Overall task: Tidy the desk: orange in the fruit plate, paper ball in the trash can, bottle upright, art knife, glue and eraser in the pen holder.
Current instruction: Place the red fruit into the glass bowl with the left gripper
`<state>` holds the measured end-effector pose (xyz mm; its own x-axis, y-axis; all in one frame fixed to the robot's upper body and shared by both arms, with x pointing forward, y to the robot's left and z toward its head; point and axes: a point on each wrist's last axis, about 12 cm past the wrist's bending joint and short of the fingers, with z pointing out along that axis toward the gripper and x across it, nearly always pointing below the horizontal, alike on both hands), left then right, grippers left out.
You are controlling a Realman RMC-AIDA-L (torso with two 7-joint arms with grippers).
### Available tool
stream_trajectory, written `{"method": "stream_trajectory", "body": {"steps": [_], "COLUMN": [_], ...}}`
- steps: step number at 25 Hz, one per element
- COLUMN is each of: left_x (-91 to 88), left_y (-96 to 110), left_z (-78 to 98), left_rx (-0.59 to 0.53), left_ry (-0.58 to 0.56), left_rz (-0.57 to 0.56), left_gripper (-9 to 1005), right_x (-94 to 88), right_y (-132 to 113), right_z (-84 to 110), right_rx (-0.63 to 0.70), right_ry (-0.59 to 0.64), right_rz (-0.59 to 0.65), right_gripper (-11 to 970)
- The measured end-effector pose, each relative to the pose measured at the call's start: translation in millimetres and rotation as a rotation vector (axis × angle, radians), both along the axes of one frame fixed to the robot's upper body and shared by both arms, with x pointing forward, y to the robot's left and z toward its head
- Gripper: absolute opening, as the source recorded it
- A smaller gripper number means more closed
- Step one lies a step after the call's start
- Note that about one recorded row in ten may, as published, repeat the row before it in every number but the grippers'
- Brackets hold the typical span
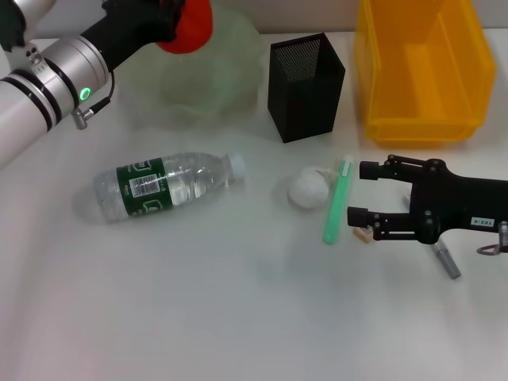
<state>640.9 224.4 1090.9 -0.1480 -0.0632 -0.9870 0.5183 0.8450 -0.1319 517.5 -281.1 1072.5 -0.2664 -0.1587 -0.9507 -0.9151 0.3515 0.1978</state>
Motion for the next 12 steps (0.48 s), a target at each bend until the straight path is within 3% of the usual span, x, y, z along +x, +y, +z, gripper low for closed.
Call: {"method": "stream_trajectory", "body": {"steps": [5,12], "left_x": [0.2,-2.6], "left_y": [0.3,-0.6], "left_z": [-0.3,0.1], "left_rx": [-0.006,-0.045], "left_ry": [-0.007,-0.004], "left_rz": [0.015,0.000], "left_gripper": [151,454], "right_x": [0.4,0.3], "right_y": [0.5,2.1], "right_z": [0.0,-0.3], "right_rx": [-0.001,0.001], "right_ry": [-0.002,-0.003], "right_rz": [0.000,0.001], "right_gripper": [818,812]}}
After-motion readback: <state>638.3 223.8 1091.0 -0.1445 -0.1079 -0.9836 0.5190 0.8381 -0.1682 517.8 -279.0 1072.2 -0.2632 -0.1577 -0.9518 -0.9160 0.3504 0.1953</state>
